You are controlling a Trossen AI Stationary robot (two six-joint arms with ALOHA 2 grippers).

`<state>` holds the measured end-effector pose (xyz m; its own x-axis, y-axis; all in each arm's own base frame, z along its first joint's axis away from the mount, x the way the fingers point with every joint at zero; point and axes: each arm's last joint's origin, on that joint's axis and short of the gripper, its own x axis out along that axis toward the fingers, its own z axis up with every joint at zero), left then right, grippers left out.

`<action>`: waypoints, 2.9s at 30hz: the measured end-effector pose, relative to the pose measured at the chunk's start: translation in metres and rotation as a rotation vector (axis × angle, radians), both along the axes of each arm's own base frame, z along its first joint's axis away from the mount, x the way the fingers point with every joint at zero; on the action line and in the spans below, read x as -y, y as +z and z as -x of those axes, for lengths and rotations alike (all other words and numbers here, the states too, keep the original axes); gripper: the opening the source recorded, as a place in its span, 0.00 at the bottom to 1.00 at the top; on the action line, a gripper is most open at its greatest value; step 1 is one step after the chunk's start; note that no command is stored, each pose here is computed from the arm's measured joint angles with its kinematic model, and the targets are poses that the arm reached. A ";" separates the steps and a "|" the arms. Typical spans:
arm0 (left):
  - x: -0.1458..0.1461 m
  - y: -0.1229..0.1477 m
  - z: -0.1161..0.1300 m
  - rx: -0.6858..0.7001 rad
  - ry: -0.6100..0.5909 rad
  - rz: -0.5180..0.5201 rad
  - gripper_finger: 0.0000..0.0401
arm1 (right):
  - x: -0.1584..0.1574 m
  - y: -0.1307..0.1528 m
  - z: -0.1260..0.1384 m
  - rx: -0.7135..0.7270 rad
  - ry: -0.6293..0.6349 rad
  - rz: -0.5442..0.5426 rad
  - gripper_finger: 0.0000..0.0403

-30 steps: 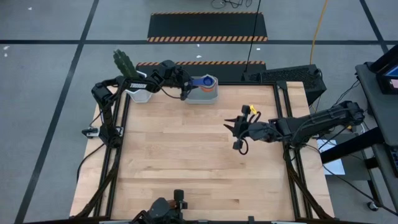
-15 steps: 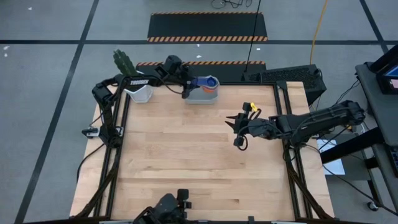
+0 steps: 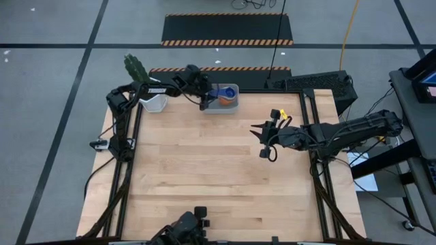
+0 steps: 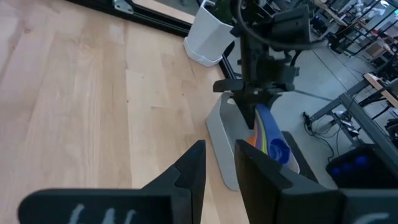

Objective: Nest measuring cups in basket
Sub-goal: Put the stacked measuring cups into the bin, then return to Home Position

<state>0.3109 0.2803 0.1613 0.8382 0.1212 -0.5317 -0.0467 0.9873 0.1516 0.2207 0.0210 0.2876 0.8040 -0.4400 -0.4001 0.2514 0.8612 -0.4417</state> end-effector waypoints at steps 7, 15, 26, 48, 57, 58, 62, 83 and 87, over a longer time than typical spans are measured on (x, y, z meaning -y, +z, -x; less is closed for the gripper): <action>0.000 0.002 -0.002 -0.012 0.022 -0.002 0.36 | 0.000 -0.001 0.000 -0.009 0.000 0.001 0.20; 0.000 -0.003 0.003 -0.062 0.032 0.029 0.33 | 0.000 -0.001 0.001 -0.012 0.001 0.003 0.20; 0.003 -0.002 0.000 -0.076 0.024 0.004 0.36 | 0.000 -0.001 0.000 -0.007 0.001 0.002 0.20; 0.003 -0.003 -0.002 -0.104 0.111 -0.007 0.55 | 0.000 -0.001 0.000 -0.009 0.003 0.007 0.20; 0.004 -0.002 -0.003 -0.111 0.129 -0.011 0.68 | 0.000 -0.001 0.000 -0.009 0.003 0.006 0.20; 0.004 0.001 -0.002 -0.115 0.145 -0.012 0.69 | 0.000 -0.001 0.000 -0.009 0.003 0.005 0.20; 0.008 0.024 0.001 -0.081 0.203 -0.014 0.71 | 0.000 -0.001 0.000 -0.008 0.002 0.005 0.20; 0.133 0.134 0.014 -0.076 0.038 0.113 0.41 | 0.003 -0.001 0.000 0.002 -0.015 -0.021 0.20; 0.166 0.138 0.026 -0.060 0.011 0.108 0.34 | 0.002 -0.001 0.000 0.007 -0.004 -0.050 0.20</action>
